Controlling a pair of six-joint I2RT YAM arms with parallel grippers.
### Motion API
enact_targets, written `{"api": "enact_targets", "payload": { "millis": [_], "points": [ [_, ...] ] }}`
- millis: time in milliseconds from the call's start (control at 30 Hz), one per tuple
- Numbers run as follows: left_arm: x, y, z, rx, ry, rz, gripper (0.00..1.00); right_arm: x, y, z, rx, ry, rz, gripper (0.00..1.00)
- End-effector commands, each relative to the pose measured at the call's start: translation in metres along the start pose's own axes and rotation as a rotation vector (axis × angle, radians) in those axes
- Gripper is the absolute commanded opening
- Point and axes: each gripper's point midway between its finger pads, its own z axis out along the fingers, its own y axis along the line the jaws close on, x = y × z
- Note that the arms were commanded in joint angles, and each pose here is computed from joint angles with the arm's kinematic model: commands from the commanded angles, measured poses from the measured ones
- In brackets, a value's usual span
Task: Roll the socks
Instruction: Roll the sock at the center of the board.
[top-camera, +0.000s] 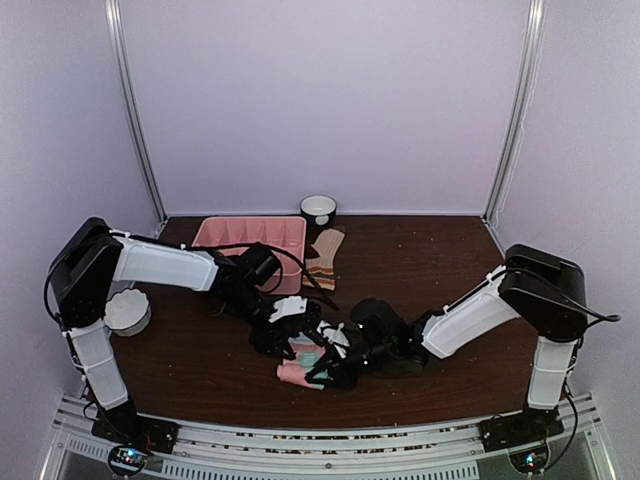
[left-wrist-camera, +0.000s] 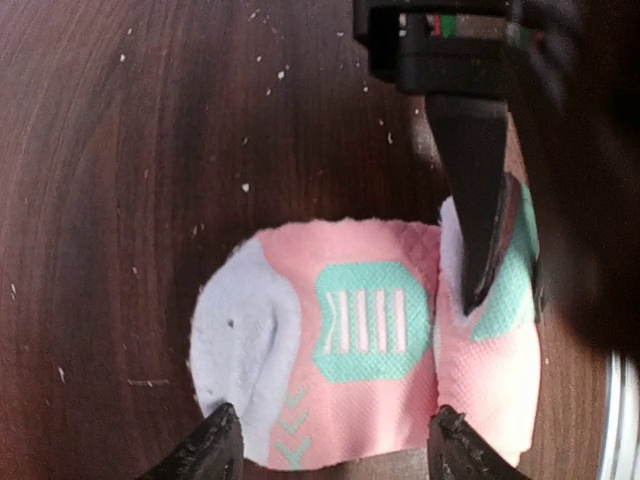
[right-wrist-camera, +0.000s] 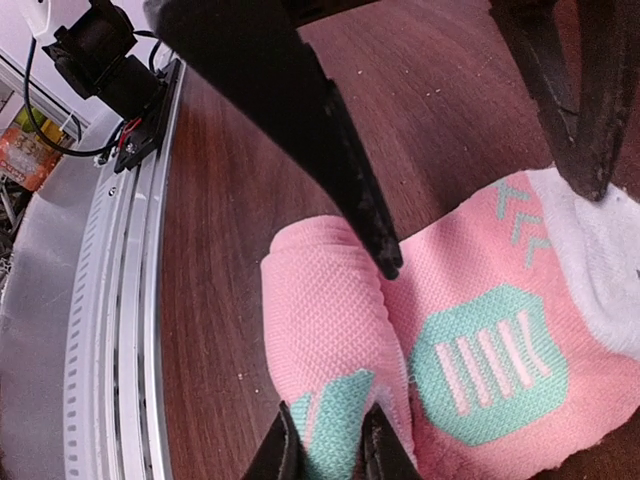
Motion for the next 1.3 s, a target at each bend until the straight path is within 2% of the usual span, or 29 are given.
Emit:
{"api": "enact_targets", "payload": {
  "millis": [0,233,333,400,600,667,833,1067,1267],
  "points": [
    [-0.019,-0.022,-0.015,0.058,-0.112,0.012,0.66,0.13,-0.075,-0.025,0.317,0.304,0.414,0.08],
    [-0.042,0.008,-0.05,0.057,-0.244,-0.121,0.68,0.146,-0.084,-0.043,0.408,0.356,0.374,0.08],
    [-0.052,0.013,-0.063,0.022,-0.279,-0.098,0.68,0.145,-0.083,-0.047,0.419,0.371,0.366,0.08],
    [-0.055,0.005,-0.067,-0.006,-0.288,-0.024,0.69,0.142,-0.078,-0.045,0.394,0.369,0.399,0.08],
    [-0.022,-0.044,-0.016,0.013,-0.039,0.236,0.63,0.137,-0.066,-0.03,0.314,0.411,0.572,0.07],
    [-0.016,-0.049,-0.003,0.004,0.002,0.285,0.61,0.137,-0.063,-0.025,0.291,0.406,0.634,0.07],
    [-0.014,-0.042,0.013,-0.06,0.024,0.335,0.57,0.132,-0.059,-0.016,0.231,0.351,0.76,0.07],
    [-0.021,-0.016,0.016,-0.224,0.032,0.366,0.55,0.131,-0.057,-0.015,0.216,0.348,0.776,0.07],
    [-0.025,-0.03,0.011,-0.164,0.021,0.359,0.56,0.134,-0.058,-0.016,0.219,0.355,0.782,0.08]
  ]
}}
